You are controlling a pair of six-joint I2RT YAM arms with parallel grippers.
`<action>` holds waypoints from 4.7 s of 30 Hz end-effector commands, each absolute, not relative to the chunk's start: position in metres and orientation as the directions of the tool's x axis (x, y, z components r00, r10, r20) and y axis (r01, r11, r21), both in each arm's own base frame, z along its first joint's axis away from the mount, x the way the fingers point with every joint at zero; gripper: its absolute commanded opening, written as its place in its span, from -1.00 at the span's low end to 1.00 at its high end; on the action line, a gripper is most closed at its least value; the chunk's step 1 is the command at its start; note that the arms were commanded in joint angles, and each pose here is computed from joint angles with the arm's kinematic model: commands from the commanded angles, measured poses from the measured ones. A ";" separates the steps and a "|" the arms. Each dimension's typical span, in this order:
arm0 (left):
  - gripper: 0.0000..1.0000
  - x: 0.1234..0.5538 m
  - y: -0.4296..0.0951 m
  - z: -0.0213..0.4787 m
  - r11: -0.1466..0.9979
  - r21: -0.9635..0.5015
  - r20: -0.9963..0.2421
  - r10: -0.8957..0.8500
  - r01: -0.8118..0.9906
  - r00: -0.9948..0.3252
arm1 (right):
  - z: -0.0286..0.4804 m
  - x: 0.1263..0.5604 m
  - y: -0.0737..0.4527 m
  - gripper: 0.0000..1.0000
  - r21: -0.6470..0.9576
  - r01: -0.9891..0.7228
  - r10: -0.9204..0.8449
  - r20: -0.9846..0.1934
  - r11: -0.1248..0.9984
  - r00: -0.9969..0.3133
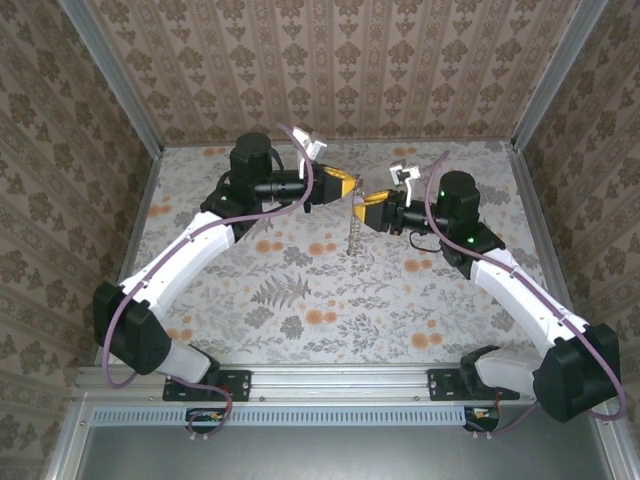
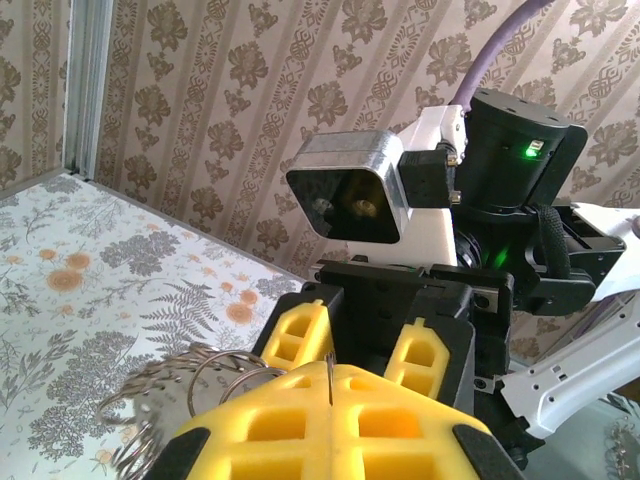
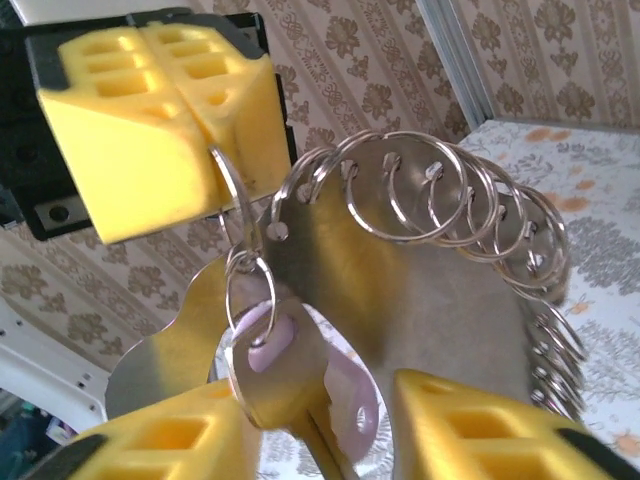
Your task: Put the keys on the keyring
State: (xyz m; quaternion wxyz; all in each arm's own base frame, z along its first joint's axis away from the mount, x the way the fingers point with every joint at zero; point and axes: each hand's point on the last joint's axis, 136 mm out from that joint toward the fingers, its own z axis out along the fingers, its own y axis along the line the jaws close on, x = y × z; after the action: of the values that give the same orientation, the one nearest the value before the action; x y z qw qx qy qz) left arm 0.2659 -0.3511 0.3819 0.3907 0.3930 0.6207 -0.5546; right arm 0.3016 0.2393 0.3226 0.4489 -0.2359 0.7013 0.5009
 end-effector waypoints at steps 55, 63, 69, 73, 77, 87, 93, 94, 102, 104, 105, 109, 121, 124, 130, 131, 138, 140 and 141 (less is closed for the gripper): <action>-1.00 0.269 -0.333 0.420 0.158 -0.388 -0.906 -0.245 0.908 -0.345 | 0.402 0.298 0.209 -0.21 0.490 -0.739 0.373 -0.864 0.463 -0.339; -1.00 0.267 -0.333 0.425 0.140 -0.398 -0.892 -0.291 0.907 -0.347 | 0.421 0.322 0.220 -0.21 0.569 -0.742 0.480 -0.792 0.354 -0.378; -1.00 0.267 -0.332 0.428 0.127 -0.405 -0.882 -0.316 0.905 -0.351 | 0.421 0.328 0.224 -0.21 0.590 -0.739 0.496 -0.772 0.325 -0.398; -1.00 0.266 -0.333 0.429 0.118 -0.405 -0.879 -0.323 0.907 -0.351 | 0.418 0.330 0.226 -0.21 0.602 -0.735 0.502 -0.761 0.312 -0.410; -1.00 0.267 -0.334 0.429 0.114 -0.410 -0.876 -0.327 0.905 -0.355 | 0.418 0.329 0.232 -0.23 0.600 -0.743 0.494 -0.762 0.295 -0.419; -1.00 0.269 -0.335 0.427 0.118 -0.412 -0.877 -0.322 0.904 -0.358 | 0.415 0.322 0.243 -0.36 0.592 -0.758 0.473 -0.769 0.274 -0.430; -1.00 0.269 -0.335 0.426 0.119 -0.413 -0.877 -0.320 0.903 -0.359 | 0.416 0.320 0.244 -0.50 0.589 -0.761 0.469 -0.772 0.272 -0.430; -1.00 0.269 -0.335 0.426 0.119 -0.413 -0.877 -0.320 0.903 -0.359 | 0.416 0.319 0.244 -0.53 0.588 -0.762 0.467 -0.773 0.272 -0.430; -1.00 0.271 -0.337 0.423 0.121 -0.417 -0.876 -0.315 0.901 -0.364 | 0.417 0.318 0.248 -0.71 0.583 -0.769 0.456 -0.777 0.261 -0.434; -1.00 0.272 -0.337 0.422 0.123 -0.420 -0.876 -0.315 0.899 -0.366 | 0.417 0.318 0.249 -0.65 0.583 -0.771 0.453 -0.777 0.258 -0.436; -1.00 0.273 -0.337 0.421 0.124 -0.420 -0.876 -0.313 0.899 -0.366 | 0.418 0.318 0.250 -0.65 0.580 -0.772 0.453 -0.779 0.258 -0.434; -1.00 0.273 -0.338 0.420 0.123 -0.423 -0.875 -0.312 0.898 -0.370 | 0.417 0.318 0.250 -0.65 0.581 -0.771 0.451 -0.780 0.260 -0.434; -0.93 0.277 -0.334 0.417 0.169 -0.416 -0.891 -0.270 0.893 -0.364 | 0.412 0.318 0.247 -1.00 0.533 -0.778 0.371 -0.832 0.333 -0.412; -0.49 0.277 -0.325 0.420 0.210 -0.383 -0.916 -0.216 0.900 -0.339 | 0.406 0.317 0.246 -1.00 0.496 -0.791 0.287 -0.865 0.359 -0.412; -0.04 0.274 -0.308 0.423 0.255 -0.305 -0.952 -0.077 0.917 -0.295 | 0.394 0.306 0.245 -1.00 0.413 -0.833 0.092 -0.908 0.368 -0.410; -0.02 0.274 -0.305 0.424 0.249 -0.296 -0.955 -0.062 0.922 -0.290 | 0.393 0.304 0.244 -1.00 0.401 -0.838 0.065 -0.911 0.369 -0.407; -0.05 0.263 -0.303 0.420 0.125 -0.308 -0.947 0.059 0.943 -0.317 | 0.387 0.296 0.243 -1.00 0.354 -0.869 -0.065 -0.915 0.345 -0.399; -0.14 0.259 -0.306 0.417 0.084 -0.318 -0.941 0.092 0.944 -0.325 | 0.385 0.296 0.244 -1.00 0.361 -0.873 -0.083 -0.909 0.328 -0.407; -0.18 0.257 -0.306 0.416 0.067 -0.323 -0.939 0.102 0.944 -0.329 | 0.384 0.296 0.245 -1.00 0.365 -0.874 -0.088 -0.907 0.321 -0.411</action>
State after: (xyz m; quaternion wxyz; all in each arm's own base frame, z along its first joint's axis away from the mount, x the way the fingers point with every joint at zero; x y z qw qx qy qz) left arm 0.2743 -0.3028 0.4299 0.4462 0.3831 0.6211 -0.5180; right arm 0.3059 0.2430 0.3855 0.4386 -0.3095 0.7041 0.4649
